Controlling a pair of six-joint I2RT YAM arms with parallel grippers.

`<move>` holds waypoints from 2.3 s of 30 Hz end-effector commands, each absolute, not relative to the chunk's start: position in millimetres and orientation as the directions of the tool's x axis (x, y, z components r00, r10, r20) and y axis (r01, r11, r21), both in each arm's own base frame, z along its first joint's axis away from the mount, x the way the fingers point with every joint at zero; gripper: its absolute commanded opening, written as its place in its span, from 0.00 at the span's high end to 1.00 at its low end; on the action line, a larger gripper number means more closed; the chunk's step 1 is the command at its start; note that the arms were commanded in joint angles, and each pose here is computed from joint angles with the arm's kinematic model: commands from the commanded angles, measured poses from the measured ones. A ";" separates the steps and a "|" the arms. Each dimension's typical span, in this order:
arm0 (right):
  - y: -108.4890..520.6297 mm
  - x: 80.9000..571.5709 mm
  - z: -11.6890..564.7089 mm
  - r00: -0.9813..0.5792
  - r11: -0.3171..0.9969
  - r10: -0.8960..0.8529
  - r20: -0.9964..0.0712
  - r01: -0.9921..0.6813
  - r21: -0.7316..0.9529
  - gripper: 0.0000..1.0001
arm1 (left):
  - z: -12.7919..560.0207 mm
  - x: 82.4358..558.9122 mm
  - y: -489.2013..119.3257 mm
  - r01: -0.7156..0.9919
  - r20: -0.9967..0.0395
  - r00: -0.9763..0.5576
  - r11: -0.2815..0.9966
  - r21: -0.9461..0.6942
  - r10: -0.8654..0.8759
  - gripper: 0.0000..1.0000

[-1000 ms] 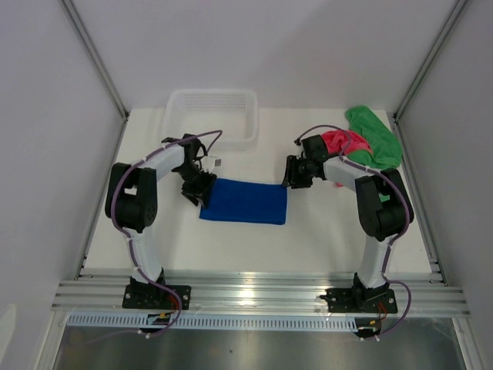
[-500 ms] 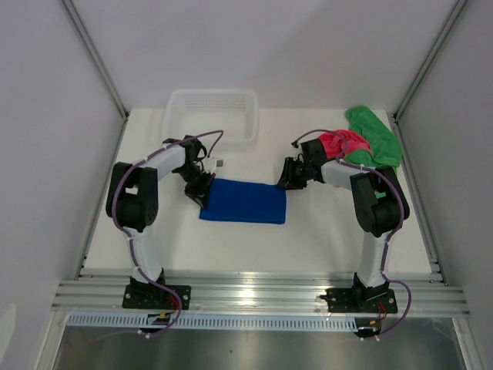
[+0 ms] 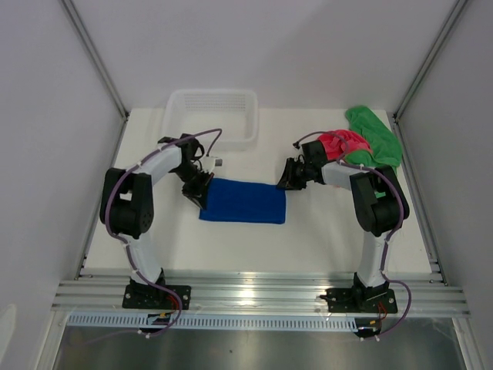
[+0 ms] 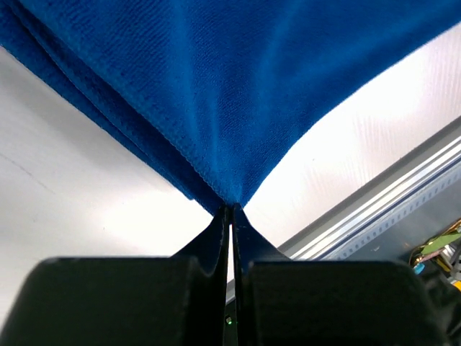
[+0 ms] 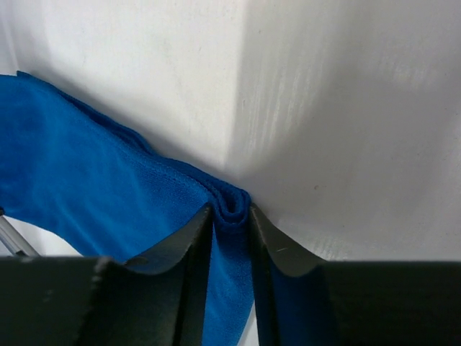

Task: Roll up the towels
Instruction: Fold the towel

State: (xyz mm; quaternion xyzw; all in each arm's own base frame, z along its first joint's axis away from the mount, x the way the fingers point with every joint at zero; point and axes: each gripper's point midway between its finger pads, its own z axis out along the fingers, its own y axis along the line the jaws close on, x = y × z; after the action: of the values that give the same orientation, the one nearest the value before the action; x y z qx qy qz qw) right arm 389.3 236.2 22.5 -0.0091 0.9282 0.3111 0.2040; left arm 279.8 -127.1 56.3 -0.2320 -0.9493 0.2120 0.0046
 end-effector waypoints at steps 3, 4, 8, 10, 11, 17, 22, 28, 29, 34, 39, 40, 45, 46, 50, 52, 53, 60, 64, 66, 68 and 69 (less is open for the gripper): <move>230.1 380.3 14.0 -0.922 0.824 0.110 -0.370 -0.124 0.553 0.62 | 67.8 261.1 -120.5 0.479 -0.089 -0.870 0.785 -0.394 0.486 0.99; 230.0 380.3 13.9 -0.922 0.825 0.107 -0.372 -0.127 0.551 0.61 | 62.4 262.6 -118.3 0.478 -0.083 -0.870 0.790 -0.384 0.486 0.99; 225.7 379.2 8.8 -0.925 0.836 0.098 -0.366 -0.123 0.534 0.57 | 45.1 263.3 -108.3 0.462 -0.030 -0.875 0.814 -0.352 0.484 0.99; 225.2 377.9 6.1 -0.927 0.840 0.091 -0.363 -0.125 0.528 0.57 | 39.3 260.4 -105.5 0.457 -0.005 -0.874 0.818 -0.350 0.486 0.99; 224.4 377.3 5.5 -0.928 0.840 0.089 -0.362 -0.125 0.528 0.57 | 38.1 259.6 -105.4 0.459 -0.001 -0.872 0.816 -0.350 0.490 0.99; 227.7 373.7 -0.2 -0.935 0.828 0.095 -0.341 -0.116 0.549 0.70 | 26.2 257.1 -99.6 0.451 0.037 -0.871 0.828 -0.334 0.490 0.97; 222.8 370.1 -2.8 -0.940 0.836 0.106 -0.325 -0.093 0.541 0.86 | 27.6 267.9 -96.7 0.464 0.019 -0.871 0.834 -0.298 0.491 0.87; 223.7 362.2 -1.3 -0.943 0.824 0.123 -0.308 -0.076 0.561 0.95 | 39.7 270.4 -97.2 0.475 0.003 -0.867 0.830 -0.293 0.498 0.61; 222.6 361.9 1.9 -0.942 0.824 0.143 -0.304 -0.057 0.564 0.96 | 44.8 274.9 -98.9 0.481 -0.018 -0.867 0.826 -0.294 0.498 0.60; 191.2 337.5 -6.3 -0.934 0.846 0.258 -0.246 0.095 0.524 1.00 | 80.1 288.1 -104.8 0.511 -0.112 -0.858 0.812 -0.282 0.502 0.55; 183.1 279.4 -3.5 -0.947 0.882 0.229 -0.226 0.104 0.459 1.00 | 95.1 301.7 -105.2 0.525 -0.149 -0.851 0.811 -0.258 0.504 0.55; 192.2 260.0 -4.9 -0.959 0.891 0.190 -0.211 0.078 0.446 0.99 | 94.0 302.3 -104.3 0.525 -0.145 -0.851 0.812 -0.256 0.504 0.55; 205.6 160.4 0.4 -0.994 0.927 -0.055 -0.097 -0.087 0.366 0.73 | 93.9 305.8 -101.2 0.510 -0.147 -0.860 0.821 -0.256 0.489 0.55; 207.0 152.2 6.9 -0.992 0.924 -0.091 -0.090 -0.118 0.363 0.68 | 94.6 306.1 -100.3 0.500 -0.148 -0.866 0.826 -0.261 0.478 0.55; 193.4 177.6 54.1 -0.958 0.925 -0.169 -0.231 -0.235 0.299 0.53 | 95.3 300.6 -103.9 0.482 -0.148 -0.876 0.824 -0.297 0.459 0.55; 196.9 216.4 92.6 -0.919 0.913 -0.186 -0.347 -0.292 0.286 0.48 | 95.0 298.2 -103.1 0.472 -0.154 -0.881 0.829 -0.300 0.447 0.54; 196.3 233.1 102.5 -0.884 0.897 -0.237 -0.403 -0.359 0.260 0.45 | 95.1 297.3 -103.1 0.471 -0.157 -0.882 0.829 -0.302 0.444 0.54; 288.1 352.2 92.6 -0.676 0.718 -0.352 -0.648 -0.639 0.276 0.47 | 89.6 295.0 -110.3 0.434 -0.168 -0.901 0.832 -0.345 0.401 0.54; 333.9 394.8 76.3 -0.633 0.663 -0.373 -0.679 -0.694 0.282 0.48 | 80.3 300.5 -113.4 0.397 -0.169 -0.918 0.849 -0.349 0.360 0.54; 343.2 403.4 54.0 -0.644 0.653 -0.375 -0.667 -0.694 0.304 0.48 | 78.1 301.2 -115.5 0.380 -0.160 -0.925 0.852 -0.360 0.345 0.54; 355.6 405.4 52.5 -0.633 0.607 -0.364 -0.683 -0.717 0.341 0.47 | 76.3 303.2 -114.9 0.376 -0.155 -0.926 0.856 -0.356 0.343 0.53; 359.4 403.5 49.8 -0.632 0.591 -0.365 -0.684 -0.725 0.355 0.47 | 75.8 303.2 -114.6 0.378 -0.156 -0.926 0.856 -0.354 0.344 0.53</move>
State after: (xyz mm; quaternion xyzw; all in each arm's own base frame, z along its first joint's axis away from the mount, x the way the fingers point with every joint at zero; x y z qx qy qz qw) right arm 389.9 335.5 32.4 -0.2894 0.8826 0.2744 0.2489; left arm 294.9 -109.4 68.9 -0.2040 -0.9621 0.1797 -0.0219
